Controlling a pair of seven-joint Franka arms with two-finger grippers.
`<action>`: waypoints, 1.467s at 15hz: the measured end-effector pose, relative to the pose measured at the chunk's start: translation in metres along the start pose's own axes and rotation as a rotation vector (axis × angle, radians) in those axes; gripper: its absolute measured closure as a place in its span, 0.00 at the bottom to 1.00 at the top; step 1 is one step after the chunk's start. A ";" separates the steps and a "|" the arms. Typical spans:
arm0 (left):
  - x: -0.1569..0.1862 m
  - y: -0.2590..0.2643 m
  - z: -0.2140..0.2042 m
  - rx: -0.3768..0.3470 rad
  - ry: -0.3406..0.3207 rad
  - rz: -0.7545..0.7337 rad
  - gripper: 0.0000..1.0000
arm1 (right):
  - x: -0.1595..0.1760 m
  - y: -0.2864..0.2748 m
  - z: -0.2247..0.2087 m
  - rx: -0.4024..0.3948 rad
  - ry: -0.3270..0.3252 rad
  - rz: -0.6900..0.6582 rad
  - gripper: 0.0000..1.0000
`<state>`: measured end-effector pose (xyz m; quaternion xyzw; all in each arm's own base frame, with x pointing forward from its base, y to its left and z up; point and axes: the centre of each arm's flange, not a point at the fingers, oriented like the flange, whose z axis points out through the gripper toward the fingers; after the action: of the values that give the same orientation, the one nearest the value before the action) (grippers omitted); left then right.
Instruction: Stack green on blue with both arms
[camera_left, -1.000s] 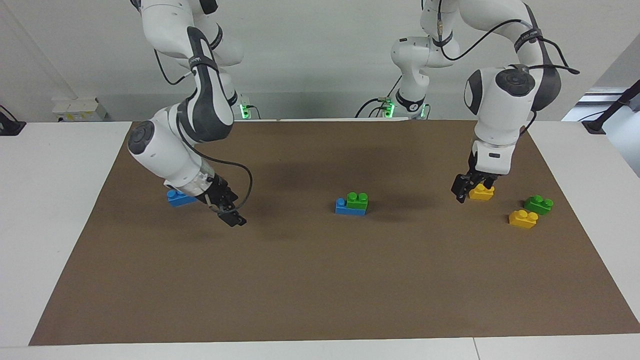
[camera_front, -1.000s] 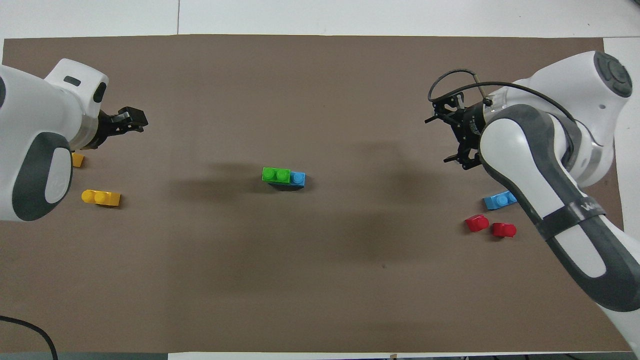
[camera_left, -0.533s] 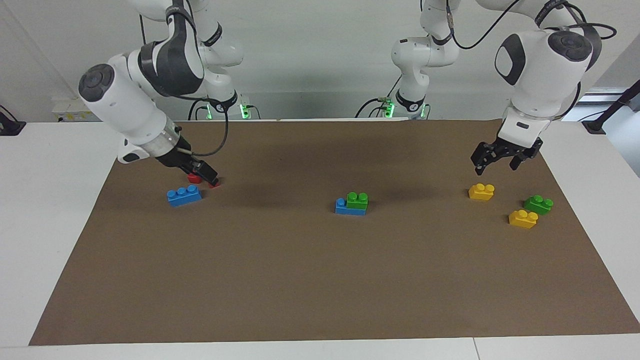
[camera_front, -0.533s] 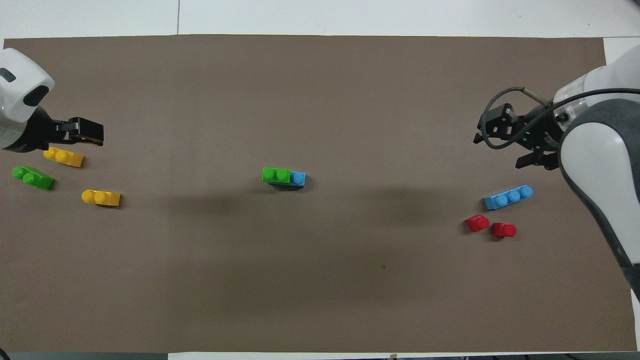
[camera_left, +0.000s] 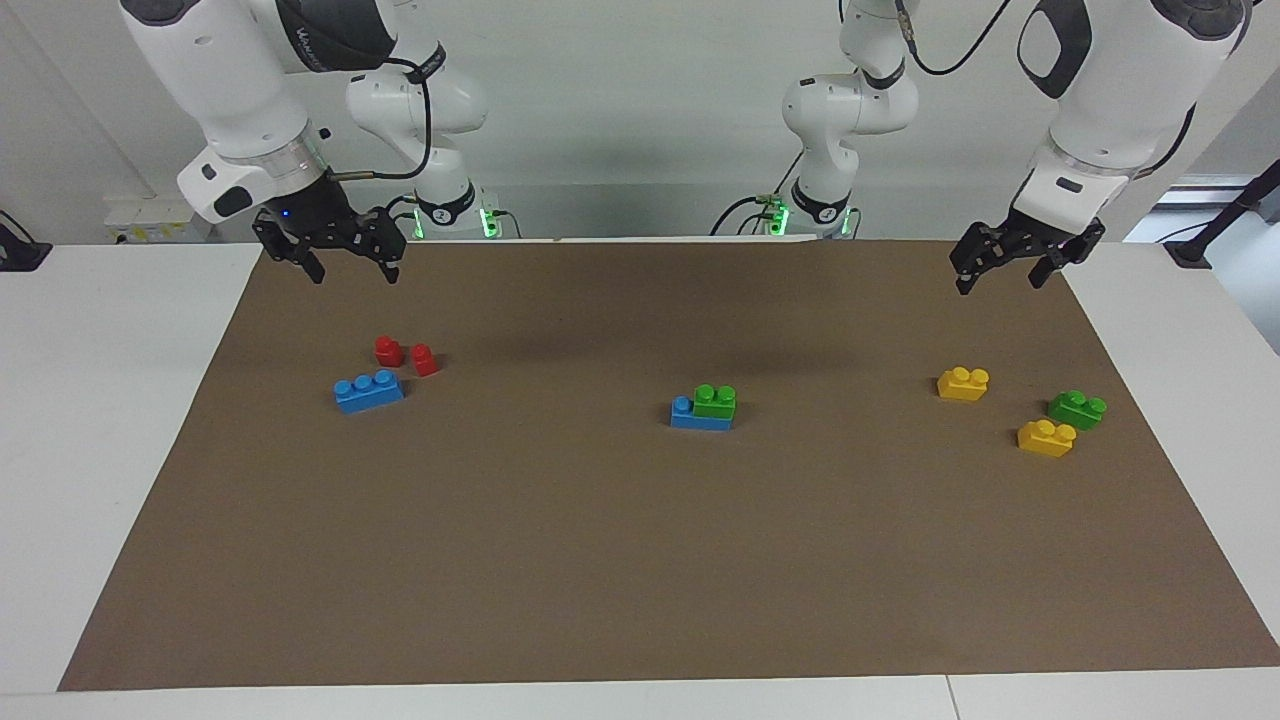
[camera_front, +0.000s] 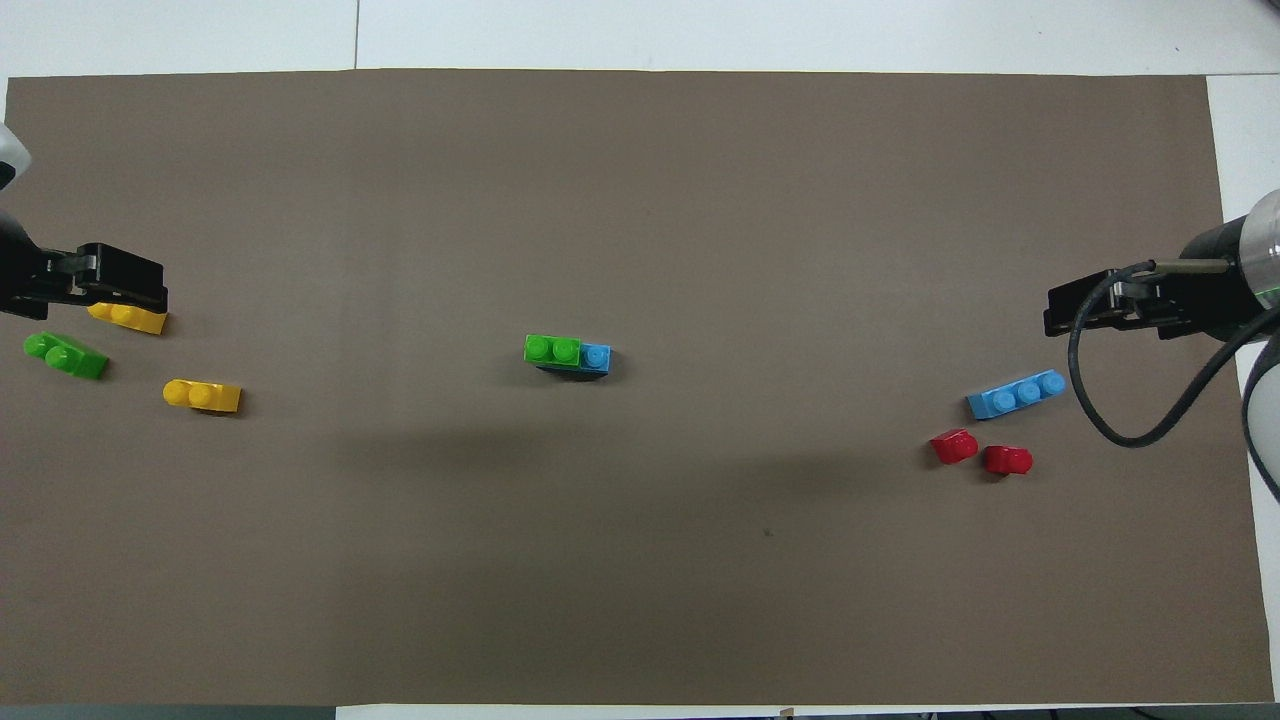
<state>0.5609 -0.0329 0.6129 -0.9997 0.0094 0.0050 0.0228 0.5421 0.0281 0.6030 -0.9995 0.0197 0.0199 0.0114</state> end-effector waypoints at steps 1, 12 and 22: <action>0.000 0.000 0.000 0.000 0.000 0.000 0.00 | 0.001 0.002 0.001 -0.007 -0.001 -0.009 0.00; 0.001 0.000 -0.001 -0.049 0.002 -0.010 0.00 | 0.003 0.003 0.002 -0.015 -0.002 -0.015 0.00; 0.001 -0.001 -0.001 -0.050 0.003 -0.010 0.00 | 0.004 0.009 0.002 -0.014 -0.003 -0.042 0.00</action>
<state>0.5615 -0.0324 0.6138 -1.0000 0.0043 0.0039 -0.0022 0.5452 0.0194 0.6003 -0.9998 -0.0016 0.0214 0.0048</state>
